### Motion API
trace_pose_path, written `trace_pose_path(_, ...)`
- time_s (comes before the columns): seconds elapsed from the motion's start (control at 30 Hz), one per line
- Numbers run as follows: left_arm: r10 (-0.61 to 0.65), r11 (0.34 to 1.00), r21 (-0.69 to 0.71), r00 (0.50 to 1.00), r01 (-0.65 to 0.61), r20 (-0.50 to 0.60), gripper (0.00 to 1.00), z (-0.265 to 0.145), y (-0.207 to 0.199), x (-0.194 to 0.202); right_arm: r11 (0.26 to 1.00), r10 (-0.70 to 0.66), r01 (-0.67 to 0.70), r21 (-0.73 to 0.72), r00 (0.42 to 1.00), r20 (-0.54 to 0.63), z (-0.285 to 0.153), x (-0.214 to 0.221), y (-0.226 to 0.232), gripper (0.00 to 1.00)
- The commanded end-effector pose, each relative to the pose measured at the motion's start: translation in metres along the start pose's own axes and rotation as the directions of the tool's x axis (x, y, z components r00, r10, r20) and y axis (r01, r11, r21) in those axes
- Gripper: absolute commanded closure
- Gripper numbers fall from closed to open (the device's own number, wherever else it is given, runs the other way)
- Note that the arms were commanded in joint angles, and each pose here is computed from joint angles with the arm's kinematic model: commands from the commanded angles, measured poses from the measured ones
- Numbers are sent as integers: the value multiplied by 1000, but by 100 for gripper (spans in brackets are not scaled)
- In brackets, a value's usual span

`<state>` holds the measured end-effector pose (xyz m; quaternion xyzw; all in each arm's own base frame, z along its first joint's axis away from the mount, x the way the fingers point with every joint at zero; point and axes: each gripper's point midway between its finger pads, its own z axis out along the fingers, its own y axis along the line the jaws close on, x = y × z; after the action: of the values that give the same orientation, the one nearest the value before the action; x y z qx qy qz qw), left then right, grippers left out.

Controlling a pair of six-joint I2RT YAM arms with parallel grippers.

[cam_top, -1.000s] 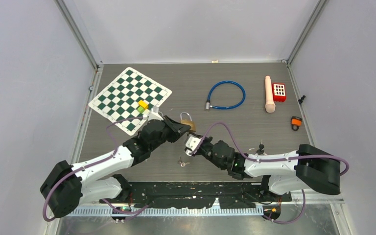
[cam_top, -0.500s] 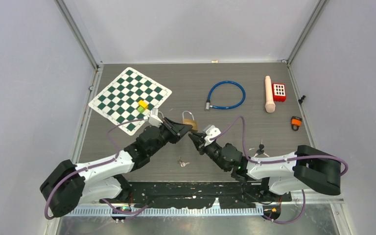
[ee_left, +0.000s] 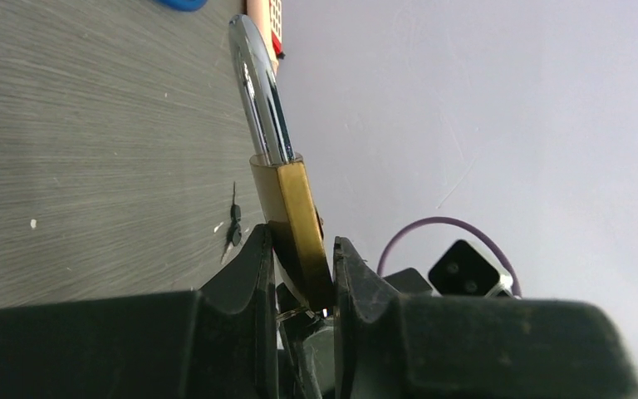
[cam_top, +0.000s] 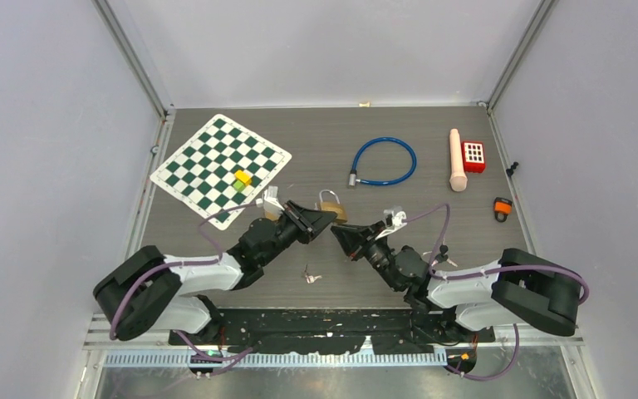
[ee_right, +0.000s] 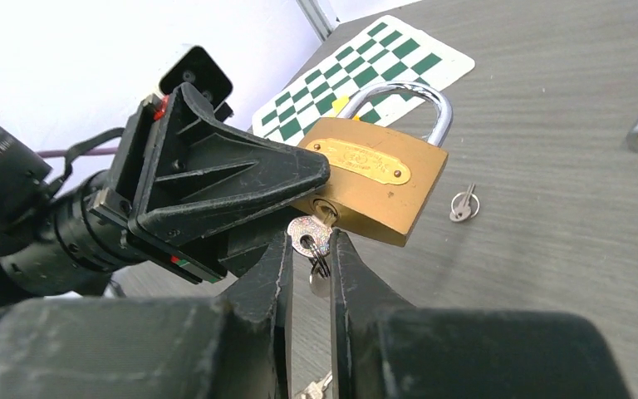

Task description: Unlock with the key

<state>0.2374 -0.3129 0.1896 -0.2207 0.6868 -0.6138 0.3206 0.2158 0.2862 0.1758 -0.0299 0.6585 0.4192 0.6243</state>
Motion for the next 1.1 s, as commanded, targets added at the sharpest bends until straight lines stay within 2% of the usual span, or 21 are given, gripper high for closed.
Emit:
trace_pose_path(0.0,-73,808,578,993,115,-95,100,-41,-157,1,928,357,-371,43,915,188,-2,-38,-16,95)
trace_pose_path(0.2,-38,797,601,998,55,-42,100,-48,-164,-4,822,545,-568,52,809,221,-9,-35,-29,95)
trace_pose_path(0.27,-25,799,599,999,41,-35,100,-49,-165,-4,807,567,-588,43,794,217,-9,-34,-29,95)
trace_pose_path(0.7,31,818,574,999,-31,10,100,-51,-159,-6,843,533,-538,-10,831,162,-7,-33,-19,95)
trace_pose_path(0.83,66,842,534,997,-76,39,100,-49,-150,-8,902,432,-424,-81,894,118,-5,-38,-2,85)
trace_pose_path(0.9,84,861,499,995,-99,51,100,-47,-139,-10,926,374,-364,-97,920,113,-10,-40,0,73)
trace_pose_path(0.93,87,873,478,995,-102,54,100,-46,-133,-12,938,345,-339,-73,935,86,-12,-32,-4,65)
trace_pose_path(1.03,99,890,441,993,-116,61,100,-45,-122,-14,968,249,-246,-53,966,69,-18,-37,-8,55)
trace_pose_path(1.07,106,897,425,992,-122,61,100,-44,-118,-14,979,206,-205,-13,978,22,-21,-25,-17,53)
